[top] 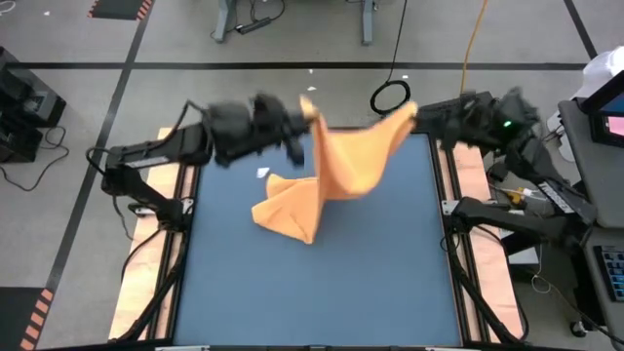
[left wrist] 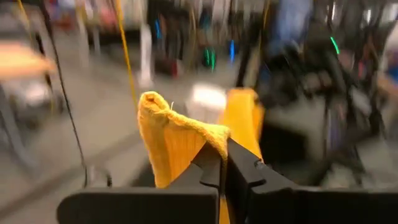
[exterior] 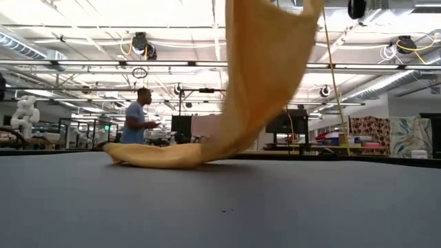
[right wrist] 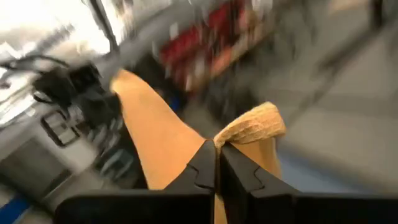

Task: Roll towel
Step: Roll the yellow towel

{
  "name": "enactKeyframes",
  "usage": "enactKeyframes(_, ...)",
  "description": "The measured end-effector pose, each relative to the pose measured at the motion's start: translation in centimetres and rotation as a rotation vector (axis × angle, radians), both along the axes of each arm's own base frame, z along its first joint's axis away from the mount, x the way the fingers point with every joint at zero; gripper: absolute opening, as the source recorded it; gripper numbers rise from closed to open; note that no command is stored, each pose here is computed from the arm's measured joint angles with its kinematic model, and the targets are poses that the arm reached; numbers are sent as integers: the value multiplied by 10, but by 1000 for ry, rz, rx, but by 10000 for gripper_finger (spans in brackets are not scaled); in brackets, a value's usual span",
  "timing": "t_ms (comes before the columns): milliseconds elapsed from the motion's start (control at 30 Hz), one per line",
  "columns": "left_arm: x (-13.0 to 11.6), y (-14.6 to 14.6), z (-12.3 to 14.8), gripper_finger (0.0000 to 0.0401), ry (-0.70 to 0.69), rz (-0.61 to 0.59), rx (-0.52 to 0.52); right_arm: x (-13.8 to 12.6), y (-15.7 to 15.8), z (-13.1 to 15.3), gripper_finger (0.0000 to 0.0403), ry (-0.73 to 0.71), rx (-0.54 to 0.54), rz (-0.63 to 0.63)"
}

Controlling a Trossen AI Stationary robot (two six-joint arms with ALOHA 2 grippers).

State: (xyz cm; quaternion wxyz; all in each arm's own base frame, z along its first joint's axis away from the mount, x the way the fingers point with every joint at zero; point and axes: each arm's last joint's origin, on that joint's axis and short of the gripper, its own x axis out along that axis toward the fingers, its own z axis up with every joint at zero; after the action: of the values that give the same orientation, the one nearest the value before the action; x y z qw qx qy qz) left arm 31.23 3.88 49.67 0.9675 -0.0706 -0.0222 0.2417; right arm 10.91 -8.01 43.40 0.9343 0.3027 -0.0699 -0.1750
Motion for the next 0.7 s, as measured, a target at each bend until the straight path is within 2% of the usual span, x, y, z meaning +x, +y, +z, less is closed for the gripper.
enactKeyframes(200,-6,58,36,4,-424,-44,216,22,-28,67,1,-127,-263,-112)
enactKeyframes(267,-17,72,47,4,-566,-44,243,30,-38,90,1,-165,-328,-123)
enactKeyframes(333,-30,80,60,4,-676,-96,240,35,-42,113,0,-202,-396,-99)
enactKeyframes(500,-57,75,96,4,-756,-268,257,35,-38,164,0,-269,-496,-4)
enactKeyframes(600,-77,71,118,4,-759,-275,275,28,-31,181,0,-239,-480,10)
enactKeyframes(700,-91,70,130,4,-697,-275,218,17,-20,189,0,-194,-449,13)
